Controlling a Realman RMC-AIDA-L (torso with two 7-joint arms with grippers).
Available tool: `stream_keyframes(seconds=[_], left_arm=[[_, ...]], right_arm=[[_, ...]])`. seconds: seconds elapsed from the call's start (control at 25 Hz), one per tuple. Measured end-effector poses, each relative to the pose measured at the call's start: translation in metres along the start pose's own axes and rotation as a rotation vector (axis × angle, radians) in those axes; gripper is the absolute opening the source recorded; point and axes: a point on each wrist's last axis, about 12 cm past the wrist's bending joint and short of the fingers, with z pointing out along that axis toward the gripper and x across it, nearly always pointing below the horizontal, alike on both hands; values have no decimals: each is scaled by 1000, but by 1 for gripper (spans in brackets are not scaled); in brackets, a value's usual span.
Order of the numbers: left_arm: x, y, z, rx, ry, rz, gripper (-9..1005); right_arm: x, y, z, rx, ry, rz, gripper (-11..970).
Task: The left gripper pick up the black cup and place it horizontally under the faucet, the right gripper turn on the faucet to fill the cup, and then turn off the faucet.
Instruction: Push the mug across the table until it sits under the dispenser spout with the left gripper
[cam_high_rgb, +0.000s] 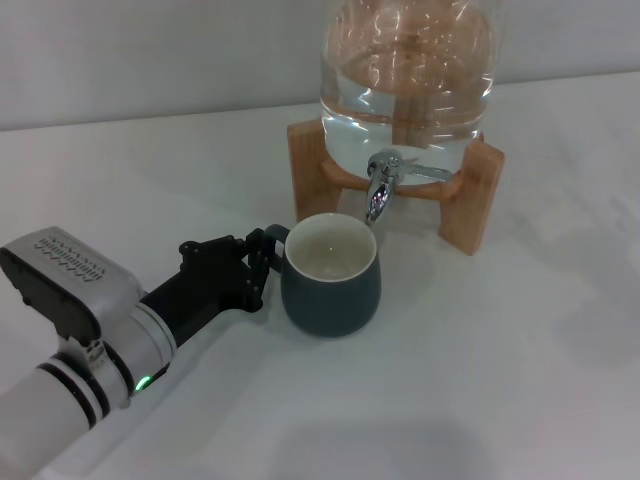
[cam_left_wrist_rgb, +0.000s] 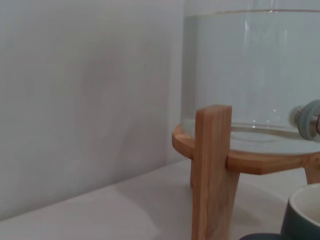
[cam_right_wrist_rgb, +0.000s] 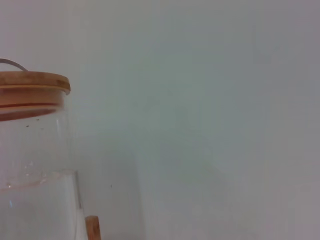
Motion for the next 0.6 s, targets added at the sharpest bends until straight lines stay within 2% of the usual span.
stream_keyframes(seconds=[0.28,0.6], left_arm=[[-3,-2,11,-7,54,-23,97],[-6,-4,15,0,49,-26,98]], right_arm=[[1,1,-1,-7,4,-1,854],[1,1,-3,-8,4,1,854]])
